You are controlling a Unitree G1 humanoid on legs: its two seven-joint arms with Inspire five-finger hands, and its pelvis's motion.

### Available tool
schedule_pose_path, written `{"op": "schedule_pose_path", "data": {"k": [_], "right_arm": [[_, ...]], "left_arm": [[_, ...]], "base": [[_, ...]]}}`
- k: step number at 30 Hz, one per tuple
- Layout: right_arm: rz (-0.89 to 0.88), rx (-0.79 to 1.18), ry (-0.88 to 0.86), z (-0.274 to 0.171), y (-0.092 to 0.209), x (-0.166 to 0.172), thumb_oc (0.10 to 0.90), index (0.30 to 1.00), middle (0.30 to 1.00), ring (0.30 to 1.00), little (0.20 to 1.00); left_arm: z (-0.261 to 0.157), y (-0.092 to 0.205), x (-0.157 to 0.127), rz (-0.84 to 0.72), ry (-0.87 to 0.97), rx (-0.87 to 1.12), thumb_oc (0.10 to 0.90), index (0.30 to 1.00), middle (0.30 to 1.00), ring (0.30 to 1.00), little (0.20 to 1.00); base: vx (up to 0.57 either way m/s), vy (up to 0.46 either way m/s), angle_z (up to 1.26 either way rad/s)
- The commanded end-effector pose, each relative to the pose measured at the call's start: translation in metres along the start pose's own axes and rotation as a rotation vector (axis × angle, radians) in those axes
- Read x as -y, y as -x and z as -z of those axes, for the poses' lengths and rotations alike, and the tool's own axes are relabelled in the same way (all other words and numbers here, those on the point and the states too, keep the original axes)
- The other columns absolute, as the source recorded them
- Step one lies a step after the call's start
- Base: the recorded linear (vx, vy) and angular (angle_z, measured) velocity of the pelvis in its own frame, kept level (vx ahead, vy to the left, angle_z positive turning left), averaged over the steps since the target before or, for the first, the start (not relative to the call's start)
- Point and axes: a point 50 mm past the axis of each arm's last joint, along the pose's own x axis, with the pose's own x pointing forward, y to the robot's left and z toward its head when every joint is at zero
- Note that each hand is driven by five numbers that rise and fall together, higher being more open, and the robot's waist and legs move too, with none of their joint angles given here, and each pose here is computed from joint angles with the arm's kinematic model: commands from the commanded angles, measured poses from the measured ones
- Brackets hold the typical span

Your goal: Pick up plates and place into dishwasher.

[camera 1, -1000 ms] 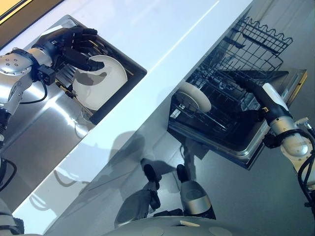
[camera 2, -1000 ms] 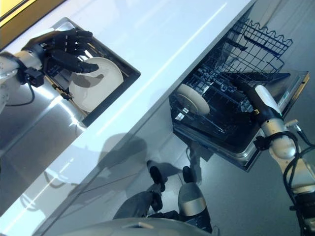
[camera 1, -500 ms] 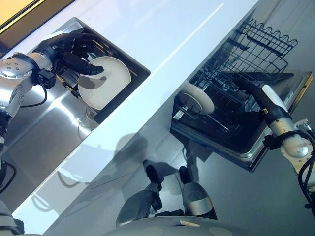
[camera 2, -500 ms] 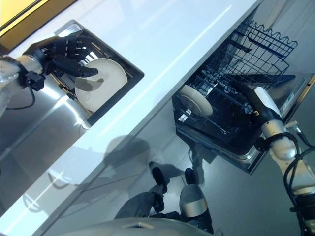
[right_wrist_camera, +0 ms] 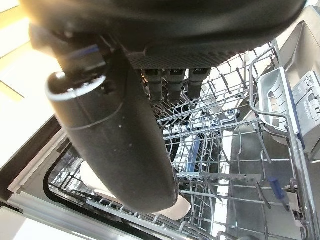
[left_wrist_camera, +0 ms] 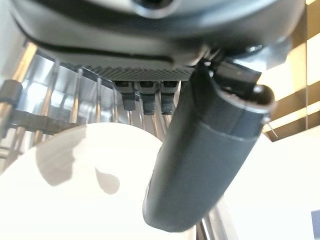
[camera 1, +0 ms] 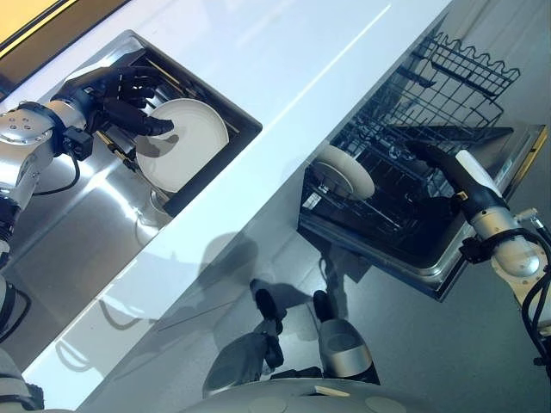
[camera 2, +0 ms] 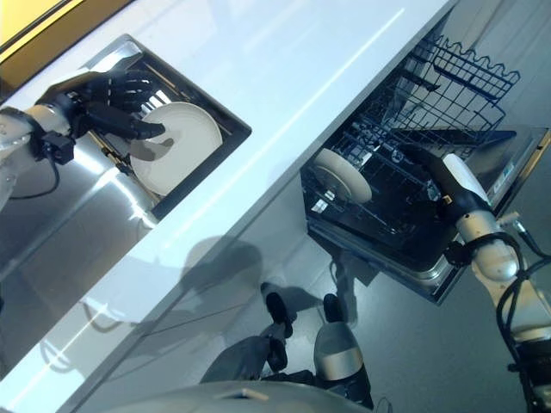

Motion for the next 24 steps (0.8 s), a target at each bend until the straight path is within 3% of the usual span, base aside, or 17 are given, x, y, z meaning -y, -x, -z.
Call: {"op": "schedule_pose_path", "data": {"k": [1, 9, 24], "right_arm": [[0.088, 0.182, 0.098, -0.033, -0.002, 0.037, 0.800, 0.900, 0.900, 0.900, 0.900], [0.089, 0.195, 0.120, -0.038, -0.006, 0.040, 0.800, 0.900, 0.900, 0.900, 0.900], [0.113, 0.219, 0.123, -0.045, -0.013, 0.040, 0.800, 0.900, 0.900, 0.900, 0.900]], "left_arm": [[-0.027, 0.013, -0.039, -0.203, 0.050, 0.170, 0.800, 0.900, 0.900, 0.900, 0.900], [-0.017, 0.015, -0.045, -0.247, 0.039, 0.161, 0.800, 0.900, 0.900, 0.900, 0.900], [0.001, -0.003, -0.007, -0.005, 0.083, 0.081, 0.800, 0.900, 0.900, 0.900, 0.900]], "base": [[0.04, 0.040, 0.00], [0.00, 0.037, -0.02], [0.00, 0.004, -0.01]]}}
